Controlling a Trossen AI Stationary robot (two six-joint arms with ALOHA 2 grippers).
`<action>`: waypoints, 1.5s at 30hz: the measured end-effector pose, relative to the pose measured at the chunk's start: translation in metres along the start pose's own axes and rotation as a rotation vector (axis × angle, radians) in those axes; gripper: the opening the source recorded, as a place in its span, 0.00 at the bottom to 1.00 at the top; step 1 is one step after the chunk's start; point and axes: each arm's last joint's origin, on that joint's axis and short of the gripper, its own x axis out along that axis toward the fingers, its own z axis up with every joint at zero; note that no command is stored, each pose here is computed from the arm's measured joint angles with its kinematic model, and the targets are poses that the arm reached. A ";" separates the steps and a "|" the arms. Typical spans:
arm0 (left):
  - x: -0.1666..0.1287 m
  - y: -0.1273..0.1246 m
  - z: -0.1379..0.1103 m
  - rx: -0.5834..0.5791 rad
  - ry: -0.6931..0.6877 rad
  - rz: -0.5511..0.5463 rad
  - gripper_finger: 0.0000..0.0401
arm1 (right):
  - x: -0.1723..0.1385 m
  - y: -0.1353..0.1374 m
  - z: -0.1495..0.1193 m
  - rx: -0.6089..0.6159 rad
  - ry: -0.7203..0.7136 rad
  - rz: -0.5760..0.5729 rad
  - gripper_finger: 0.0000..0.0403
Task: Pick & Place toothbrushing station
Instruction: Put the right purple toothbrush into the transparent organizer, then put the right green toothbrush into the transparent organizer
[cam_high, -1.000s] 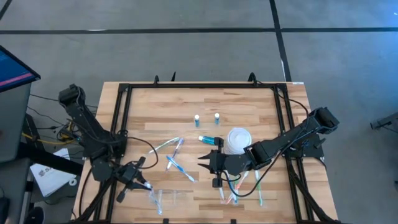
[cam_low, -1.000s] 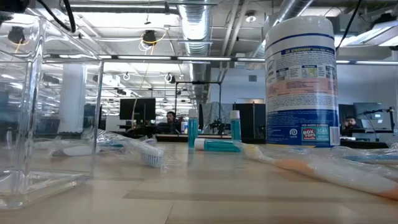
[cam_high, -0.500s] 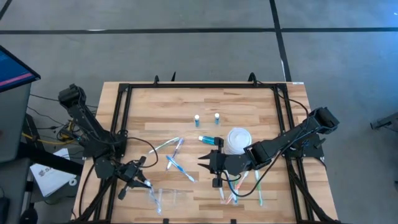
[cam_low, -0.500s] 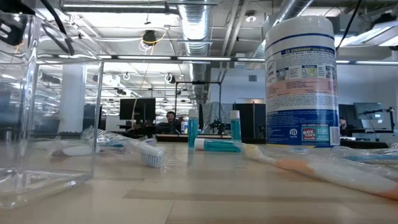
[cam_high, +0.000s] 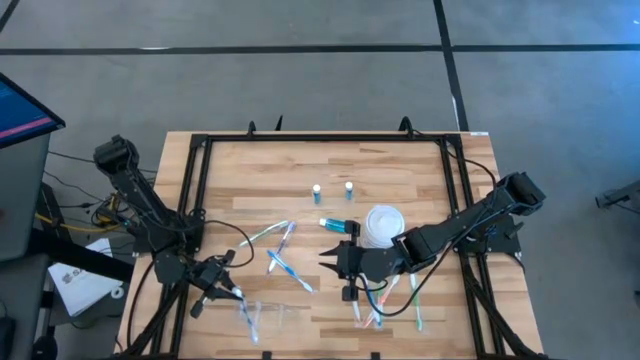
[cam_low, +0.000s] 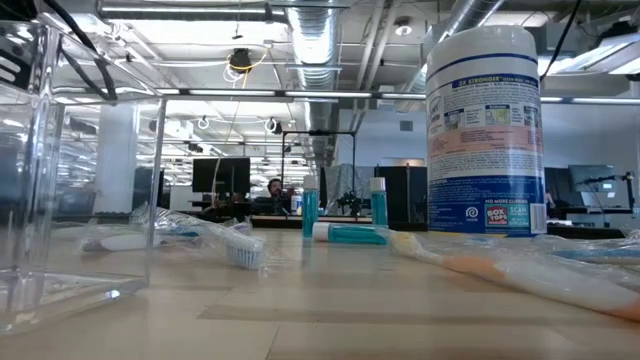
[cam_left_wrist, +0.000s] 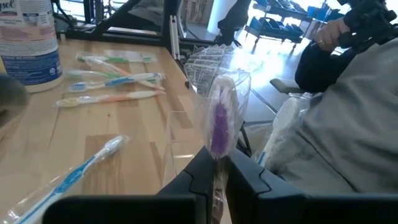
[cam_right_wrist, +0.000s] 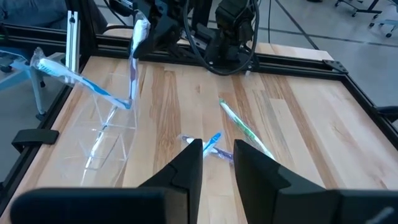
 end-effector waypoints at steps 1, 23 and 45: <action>0.000 0.000 0.000 0.000 0.000 -0.001 0.05 | 0.000 0.000 0.000 -0.001 0.002 0.000 0.20; 0.014 -0.005 -0.013 0.014 0.015 0.003 0.05 | 0.000 0.000 -0.001 -0.007 0.013 -0.002 0.20; 0.014 -0.007 -0.010 0.016 -0.013 -0.030 0.43 | 0.000 -0.001 -0.002 -0.011 0.021 -0.004 0.20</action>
